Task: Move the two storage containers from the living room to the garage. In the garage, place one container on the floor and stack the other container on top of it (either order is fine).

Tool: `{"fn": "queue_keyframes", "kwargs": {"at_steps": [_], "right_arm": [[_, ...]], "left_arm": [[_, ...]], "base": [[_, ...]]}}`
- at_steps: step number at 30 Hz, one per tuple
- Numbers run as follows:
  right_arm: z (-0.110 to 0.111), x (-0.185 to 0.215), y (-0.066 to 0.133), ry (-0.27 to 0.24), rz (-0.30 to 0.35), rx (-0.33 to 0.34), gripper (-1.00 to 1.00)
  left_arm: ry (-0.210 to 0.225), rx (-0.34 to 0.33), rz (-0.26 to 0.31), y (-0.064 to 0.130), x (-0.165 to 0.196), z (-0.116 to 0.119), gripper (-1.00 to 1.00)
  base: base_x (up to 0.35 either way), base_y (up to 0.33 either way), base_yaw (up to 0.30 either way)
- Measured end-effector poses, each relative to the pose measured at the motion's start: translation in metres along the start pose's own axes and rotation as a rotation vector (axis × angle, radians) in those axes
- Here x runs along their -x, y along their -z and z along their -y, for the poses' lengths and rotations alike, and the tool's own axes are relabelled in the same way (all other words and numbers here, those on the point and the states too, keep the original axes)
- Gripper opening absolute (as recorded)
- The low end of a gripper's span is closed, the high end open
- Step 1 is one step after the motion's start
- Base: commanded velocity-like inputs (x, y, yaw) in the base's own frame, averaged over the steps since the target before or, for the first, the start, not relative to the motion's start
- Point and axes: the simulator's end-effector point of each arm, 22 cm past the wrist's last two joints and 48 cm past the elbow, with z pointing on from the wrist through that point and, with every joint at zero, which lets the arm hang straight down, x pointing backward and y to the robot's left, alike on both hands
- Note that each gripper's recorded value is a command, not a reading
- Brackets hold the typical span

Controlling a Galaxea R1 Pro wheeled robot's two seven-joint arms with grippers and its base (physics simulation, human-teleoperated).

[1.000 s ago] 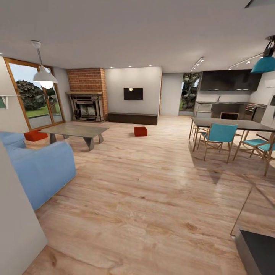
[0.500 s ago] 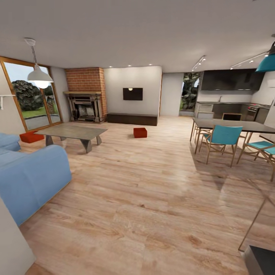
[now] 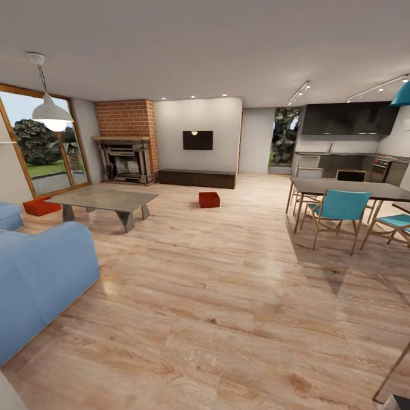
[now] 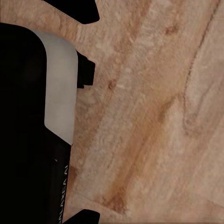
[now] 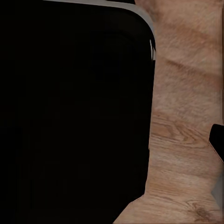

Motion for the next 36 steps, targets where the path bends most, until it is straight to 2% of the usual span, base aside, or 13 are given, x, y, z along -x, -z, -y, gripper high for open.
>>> {"fn": "queue_keyframes", "kwargs": {"at_steps": [36], "right_arm": [[0.0,-0.0001,0.0,0.0,0.0,0.0,1.0]], "left_arm": [[-0.001,0.003,0.0,0.0,0.0,-0.0006,1.0]], "base": [[0.344,0.0,0.0]]}}
